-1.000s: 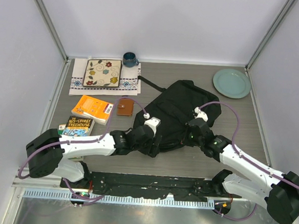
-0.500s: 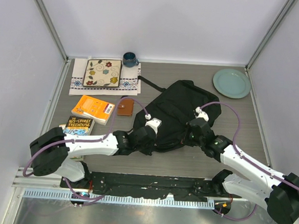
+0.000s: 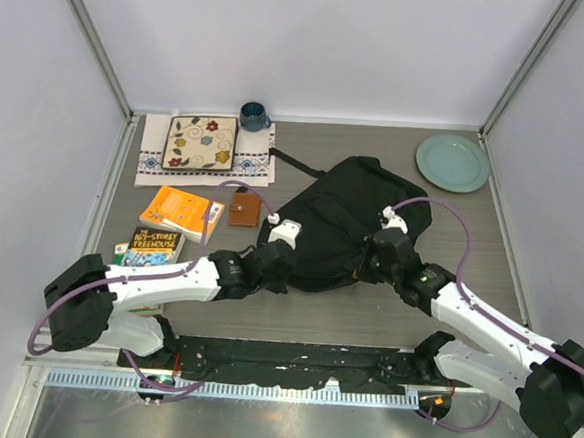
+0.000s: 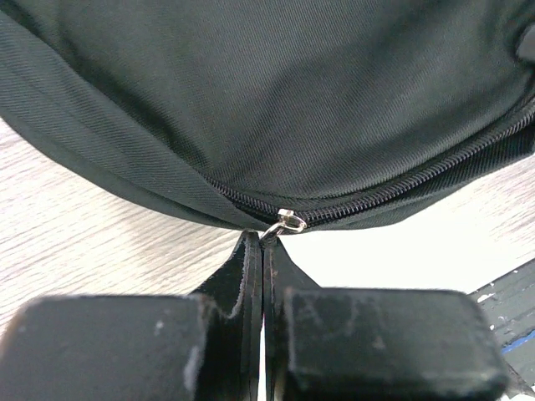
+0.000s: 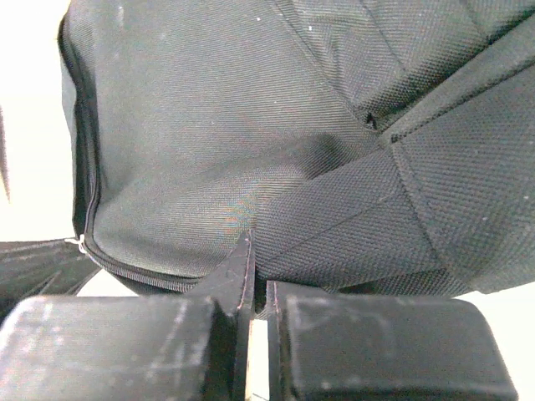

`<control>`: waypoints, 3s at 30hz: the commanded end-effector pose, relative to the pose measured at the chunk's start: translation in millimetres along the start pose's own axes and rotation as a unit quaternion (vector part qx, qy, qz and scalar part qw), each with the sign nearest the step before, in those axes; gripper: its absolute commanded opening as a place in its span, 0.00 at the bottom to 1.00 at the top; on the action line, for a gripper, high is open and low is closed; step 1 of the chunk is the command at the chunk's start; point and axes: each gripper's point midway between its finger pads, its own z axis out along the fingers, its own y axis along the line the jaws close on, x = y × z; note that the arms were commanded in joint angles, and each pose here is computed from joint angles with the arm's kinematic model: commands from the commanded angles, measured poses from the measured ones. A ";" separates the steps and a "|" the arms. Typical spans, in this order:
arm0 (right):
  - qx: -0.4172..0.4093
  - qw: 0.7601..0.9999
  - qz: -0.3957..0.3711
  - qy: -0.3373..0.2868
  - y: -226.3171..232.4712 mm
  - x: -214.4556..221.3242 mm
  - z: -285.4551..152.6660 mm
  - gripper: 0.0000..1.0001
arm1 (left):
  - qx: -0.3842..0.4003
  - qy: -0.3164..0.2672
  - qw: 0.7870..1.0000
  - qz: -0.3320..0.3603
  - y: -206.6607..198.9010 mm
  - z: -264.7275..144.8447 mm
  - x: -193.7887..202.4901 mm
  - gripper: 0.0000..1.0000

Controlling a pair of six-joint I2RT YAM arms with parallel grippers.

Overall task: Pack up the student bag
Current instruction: Unzip the student bag at the center of the board.

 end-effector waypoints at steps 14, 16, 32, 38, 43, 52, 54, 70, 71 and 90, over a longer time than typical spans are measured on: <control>-0.012 0.997 -0.064 -0.050 4.9 -34.6 -2.6 0.00 | 0.100 0.024 0.994 0.040 -25.1 -42.2 -12.4 0.00; -0.013 0.996 -0.066 -0.056 12.8 -48.4 -1.4 0.01 | 0.138 0.029 0.988 0.057 -50.7 -50.8 -7.9 0.00; 0.045 0.994 0.088 -0.054 -16.4 -56.3 -27.0 0.73 | 0.113 0.005 0.994 0.008 -111.0 -3.0 -33.0 0.00; -0.067 0.975 0.210 -0.010 4.8 -12.1 -45.6 0.73 | 0.143 -0.006 0.989 0.019 -127.9 -7.2 -46.6 0.00; -0.104 0.962 0.251 0.021 14.5 1.5 -37.6 0.73 | 0.157 0.007 0.987 0.042 -134.4 -6.8 -45.2 0.00; -0.136 0.950 0.278 0.041 32.8 -5.1 -13.2 0.61 | 0.176 0.026 0.982 0.061 -141.3 -5.1 -38.1 0.00; -0.125 0.952 0.277 0.044 28.2 -1.6 -9.4 0.24 | 0.158 0.024 0.984 0.072 -134.1 -3.3 -37.5 0.00; 0.015 0.983 0.181 0.031 -51.4 41.2 3.2 0.00 | 0.072 0.118 0.990 0.023 4.3 12.1 -47.3 0.00; 0.016 0.983 0.179 0.029 -51.8 40.6 3.4 0.00 | 0.083 0.138 0.987 0.023 4.5 10.5 -39.7 0.00; 0.076 0.993 0.081 -0.027 -76.2 -12.7 3.5 0.00 | 0.090 0.179 0.979 0.040 43.5 -37.2 -2.7 0.00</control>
